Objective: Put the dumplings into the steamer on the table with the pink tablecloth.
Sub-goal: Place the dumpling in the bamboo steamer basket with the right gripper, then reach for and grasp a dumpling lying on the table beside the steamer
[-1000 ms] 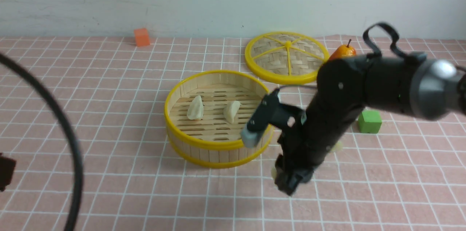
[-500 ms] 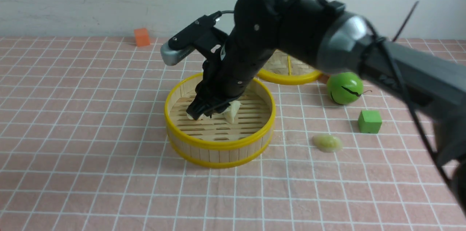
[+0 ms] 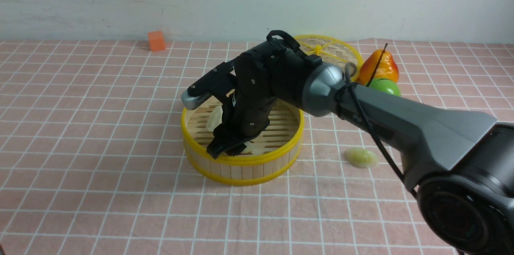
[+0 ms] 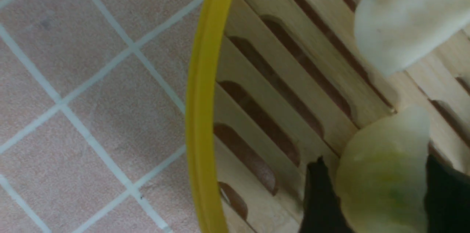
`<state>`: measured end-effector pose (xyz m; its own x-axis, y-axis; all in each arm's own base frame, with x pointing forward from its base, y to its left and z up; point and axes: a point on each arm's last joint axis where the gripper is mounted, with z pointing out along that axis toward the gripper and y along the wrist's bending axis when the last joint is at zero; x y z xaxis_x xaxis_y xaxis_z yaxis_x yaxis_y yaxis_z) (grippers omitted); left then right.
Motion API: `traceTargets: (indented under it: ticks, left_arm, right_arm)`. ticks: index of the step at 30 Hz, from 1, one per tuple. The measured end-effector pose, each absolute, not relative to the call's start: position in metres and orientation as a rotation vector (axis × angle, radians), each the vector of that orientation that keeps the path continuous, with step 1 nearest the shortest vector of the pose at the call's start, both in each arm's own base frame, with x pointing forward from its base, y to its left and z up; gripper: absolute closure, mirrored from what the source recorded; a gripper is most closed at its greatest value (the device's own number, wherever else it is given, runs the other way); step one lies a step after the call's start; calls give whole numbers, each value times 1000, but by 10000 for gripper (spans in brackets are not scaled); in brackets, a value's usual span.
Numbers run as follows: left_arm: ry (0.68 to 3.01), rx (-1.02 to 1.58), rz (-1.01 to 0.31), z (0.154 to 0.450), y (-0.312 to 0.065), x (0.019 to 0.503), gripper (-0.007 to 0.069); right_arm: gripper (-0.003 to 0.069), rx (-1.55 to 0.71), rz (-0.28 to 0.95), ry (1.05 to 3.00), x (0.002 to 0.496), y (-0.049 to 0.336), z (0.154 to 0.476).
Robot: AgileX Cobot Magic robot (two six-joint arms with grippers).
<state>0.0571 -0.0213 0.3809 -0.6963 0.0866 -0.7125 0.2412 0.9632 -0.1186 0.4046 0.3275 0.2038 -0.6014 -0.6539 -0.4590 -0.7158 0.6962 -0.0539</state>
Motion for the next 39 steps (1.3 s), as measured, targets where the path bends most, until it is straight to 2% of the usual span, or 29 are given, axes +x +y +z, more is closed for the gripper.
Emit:
traceTargets:
  ticks: [2, 4, 5, 9, 12, 13, 16, 18, 23, 27, 35, 39]
  left_arm:
    - [2338, 229, -260, 381, -21, 57, 639]
    - [2338, 229, -260, 381, -21, 57, 639]
    - [2338, 229, -260, 381, -21, 57, 639]
    - [2338, 229, -260, 381, -21, 57, 639]
    - [2338, 229, -262, 381, -21, 57, 639]
    - [2339, 229, -265, 381, -22, 57, 639]
    - [2339, 229, -265, 381, -22, 57, 639]
    - [2338, 229, -266, 381, -22, 57, 639]
    - [2323, 228, -273, 382, -22, 58, 639]
    - [2317, 228, -276, 382, -22, 58, 638]
    - [2319, 230, -321, 383, -25, 57, 638]
    - [2323, 233, -358, 383, -28, 56, 638]
  right_arm:
    - [189, -1059, 185, 2460, 399, 323, 227]
    - [172, -1061, 176, 2454, 396, 320, 240]
    - [153, -1055, 162, 2437, 391, 313, 265]
    - [141, -1012, 97, 2440, 382, 275, 321]
    - [142, -969, 88, 2443, 384, 256, 335]
    - [147, -935, 78, 2470, 387, 237, 337]
    - [158, -897, 67, 2541, 388, 208, 331]
    - [165, -878, 52, 2639, 389, 176, 312]
    - [165, -955, 0, 2774, 392, 136, 265]
    - [165, -1012, -21, 2713, 405, 125, 238]
    - [165, -1212, -19, 2651, 424, 133, 183]
    - [190, -1244, -25, 2667, 426, 133, 170]
